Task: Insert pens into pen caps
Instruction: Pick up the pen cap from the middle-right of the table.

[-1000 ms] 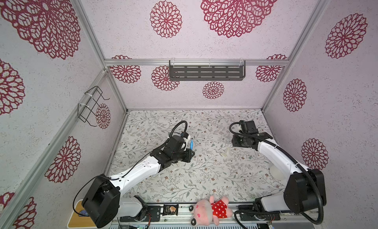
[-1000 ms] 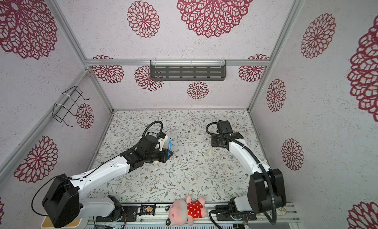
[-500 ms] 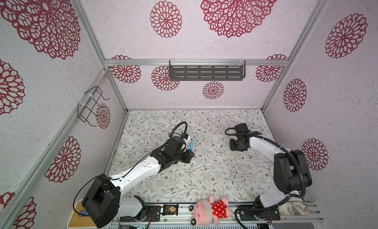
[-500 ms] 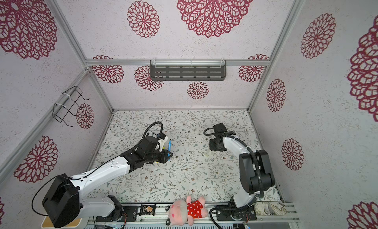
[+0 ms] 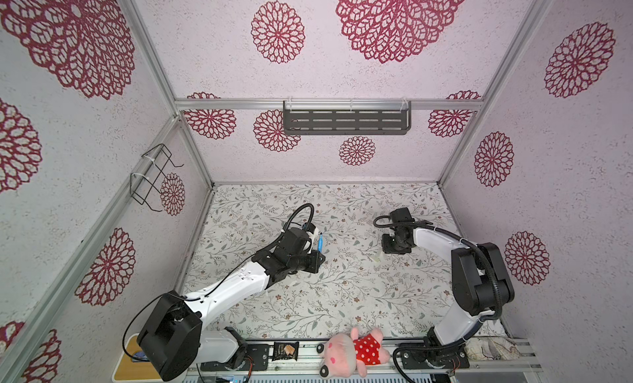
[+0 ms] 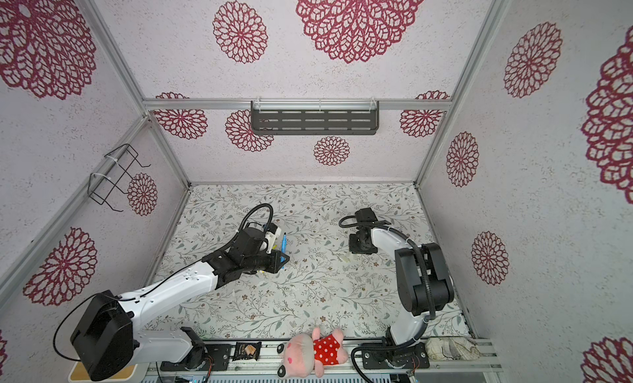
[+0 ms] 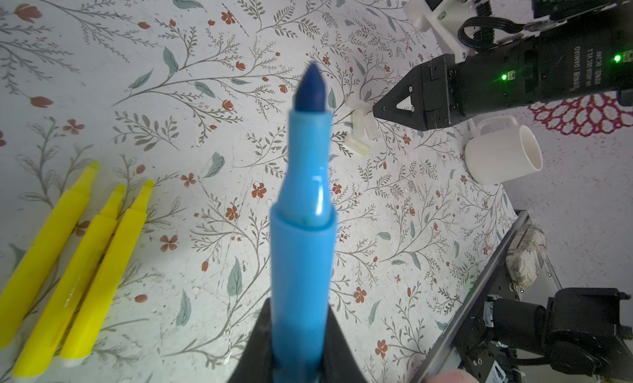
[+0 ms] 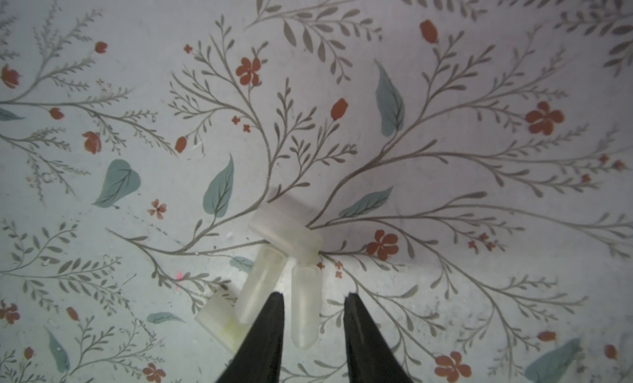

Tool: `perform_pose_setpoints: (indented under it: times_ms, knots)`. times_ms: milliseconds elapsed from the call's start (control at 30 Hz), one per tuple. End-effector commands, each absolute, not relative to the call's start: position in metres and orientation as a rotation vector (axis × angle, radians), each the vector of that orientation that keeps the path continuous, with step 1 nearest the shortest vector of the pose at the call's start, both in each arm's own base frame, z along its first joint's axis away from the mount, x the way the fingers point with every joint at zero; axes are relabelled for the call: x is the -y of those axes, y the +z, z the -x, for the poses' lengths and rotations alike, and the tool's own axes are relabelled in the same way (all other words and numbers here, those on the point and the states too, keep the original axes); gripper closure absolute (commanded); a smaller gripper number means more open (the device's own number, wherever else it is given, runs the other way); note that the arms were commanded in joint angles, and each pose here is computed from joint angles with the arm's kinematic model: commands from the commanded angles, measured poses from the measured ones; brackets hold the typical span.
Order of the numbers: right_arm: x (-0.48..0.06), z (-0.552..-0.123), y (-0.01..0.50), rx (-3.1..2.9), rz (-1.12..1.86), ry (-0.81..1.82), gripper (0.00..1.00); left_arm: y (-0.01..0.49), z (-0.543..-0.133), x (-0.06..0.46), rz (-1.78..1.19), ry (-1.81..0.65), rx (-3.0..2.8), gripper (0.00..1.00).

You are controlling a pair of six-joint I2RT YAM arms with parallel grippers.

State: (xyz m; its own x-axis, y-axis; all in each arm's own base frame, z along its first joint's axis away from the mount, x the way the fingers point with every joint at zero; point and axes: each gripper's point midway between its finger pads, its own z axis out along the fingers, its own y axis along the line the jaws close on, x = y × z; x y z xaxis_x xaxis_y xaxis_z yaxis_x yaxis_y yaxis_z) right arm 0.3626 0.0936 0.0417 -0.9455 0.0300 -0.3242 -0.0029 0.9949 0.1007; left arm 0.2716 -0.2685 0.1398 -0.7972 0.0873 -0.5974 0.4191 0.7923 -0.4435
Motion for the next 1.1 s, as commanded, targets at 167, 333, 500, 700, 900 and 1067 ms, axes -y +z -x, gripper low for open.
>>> perform_pose_setpoints:
  times_ms: [167, 333, 500, 700, 900, 1067]
  knots:
    - [-0.101, -0.363, 0.033, -2.814, -0.002, 0.164, 0.68, 0.136, -0.272, 0.27, -0.393, -0.752, -2.415, 1.0]
    - [-0.097, -0.363, 0.026, -2.832, 0.0, 0.121, 0.71, 0.136, -0.271, 0.268, -0.398, -0.739, -2.423, 1.0]
    - [-0.095, -0.361, 0.023, -2.843, 0.009, 0.087, 0.71, 0.136, -0.269, 0.264, -0.387, -0.729, -2.422, 1.0]
    - [-0.097, -0.358, 0.017, -2.858, 0.019, 0.072, 0.72, 0.134, -0.268, 0.262, -0.377, -0.727, -2.428, 1.0]
    - [-0.101, -0.353, 0.017, -2.865, 0.032, 0.079, 0.77, 0.137, -0.269, 0.262, -0.381, -0.723, -2.421, 1.0]
    - [-0.104, -0.348, 0.017, -2.869, 0.044, 0.08, 0.79, 0.138, -0.27, 0.262, -0.392, -0.712, -2.419, 1.0]
